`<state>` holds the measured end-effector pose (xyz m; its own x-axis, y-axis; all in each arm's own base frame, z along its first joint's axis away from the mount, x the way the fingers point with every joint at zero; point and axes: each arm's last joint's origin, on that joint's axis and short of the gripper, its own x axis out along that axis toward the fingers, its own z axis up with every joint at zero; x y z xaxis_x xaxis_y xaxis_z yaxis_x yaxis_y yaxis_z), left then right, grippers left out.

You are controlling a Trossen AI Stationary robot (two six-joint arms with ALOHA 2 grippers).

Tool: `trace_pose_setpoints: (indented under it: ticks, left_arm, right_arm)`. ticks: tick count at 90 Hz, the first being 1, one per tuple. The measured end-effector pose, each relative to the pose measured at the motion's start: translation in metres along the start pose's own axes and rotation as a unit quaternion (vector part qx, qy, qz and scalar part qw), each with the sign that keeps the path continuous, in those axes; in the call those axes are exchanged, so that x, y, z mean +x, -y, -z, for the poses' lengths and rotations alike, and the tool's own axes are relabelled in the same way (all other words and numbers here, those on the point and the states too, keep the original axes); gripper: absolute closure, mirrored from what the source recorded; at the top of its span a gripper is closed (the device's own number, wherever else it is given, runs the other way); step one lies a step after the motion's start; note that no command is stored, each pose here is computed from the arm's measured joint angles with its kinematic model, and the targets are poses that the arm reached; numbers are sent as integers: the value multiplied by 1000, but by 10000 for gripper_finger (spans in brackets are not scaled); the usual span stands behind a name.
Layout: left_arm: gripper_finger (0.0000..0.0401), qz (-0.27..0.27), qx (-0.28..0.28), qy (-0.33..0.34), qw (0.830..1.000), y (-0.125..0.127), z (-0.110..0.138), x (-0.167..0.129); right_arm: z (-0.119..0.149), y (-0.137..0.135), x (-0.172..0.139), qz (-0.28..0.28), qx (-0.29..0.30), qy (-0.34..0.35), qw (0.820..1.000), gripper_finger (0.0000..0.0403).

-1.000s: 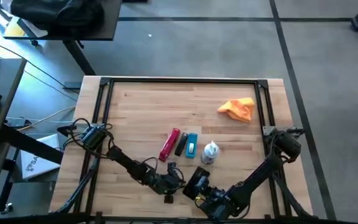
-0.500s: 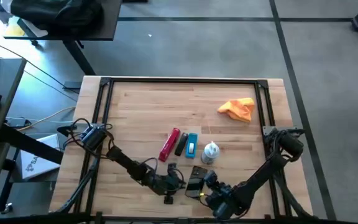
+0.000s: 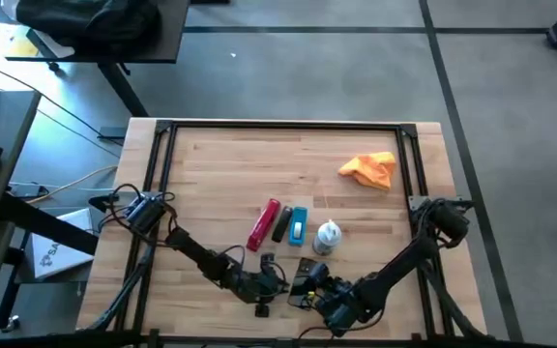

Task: Apply microfiber cloth
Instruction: Spray the black cellphone using the white spray bottle

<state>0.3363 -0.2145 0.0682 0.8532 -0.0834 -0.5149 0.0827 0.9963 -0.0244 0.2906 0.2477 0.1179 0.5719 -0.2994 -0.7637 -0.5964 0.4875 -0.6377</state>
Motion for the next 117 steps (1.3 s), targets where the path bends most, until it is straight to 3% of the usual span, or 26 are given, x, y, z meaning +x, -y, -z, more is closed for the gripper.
trace_pose_setpoints:
  ticks: [28, 49, 73, 91, 101, 117]
  left_arm:
    - [336, -3, 4, -4, 1000, 0, 1, -1]
    - [336, -4, 7, -4, 1000, 0, 1, -1]
    - [336, -5, 12, -3, 1000, -1, 1, 0]
    - [336, -5, 11, -2, 1000, -1, 1, 0]
    - [336, -5, 11, -2, 1000, -1, 1, 0]
    - [336, -5, 11, -2, 1000, -1, 1, 0]
  right_arm:
    - [-12, 1, -2, 38, -19, 36, 998, 222]
    - [-30, 10, -18, 97, 12, 65, 993, 222]
    - [-29, 11, -15, 39, 21, 78, 996, 222]
    - [-26, 21, -8, 67, 37, 59, 995, 225]
    - [-24, 27, -3, 74, 27, 52, 996, 241]
    - [-24, 30, 1, 16, 38, 76, 996, 282]
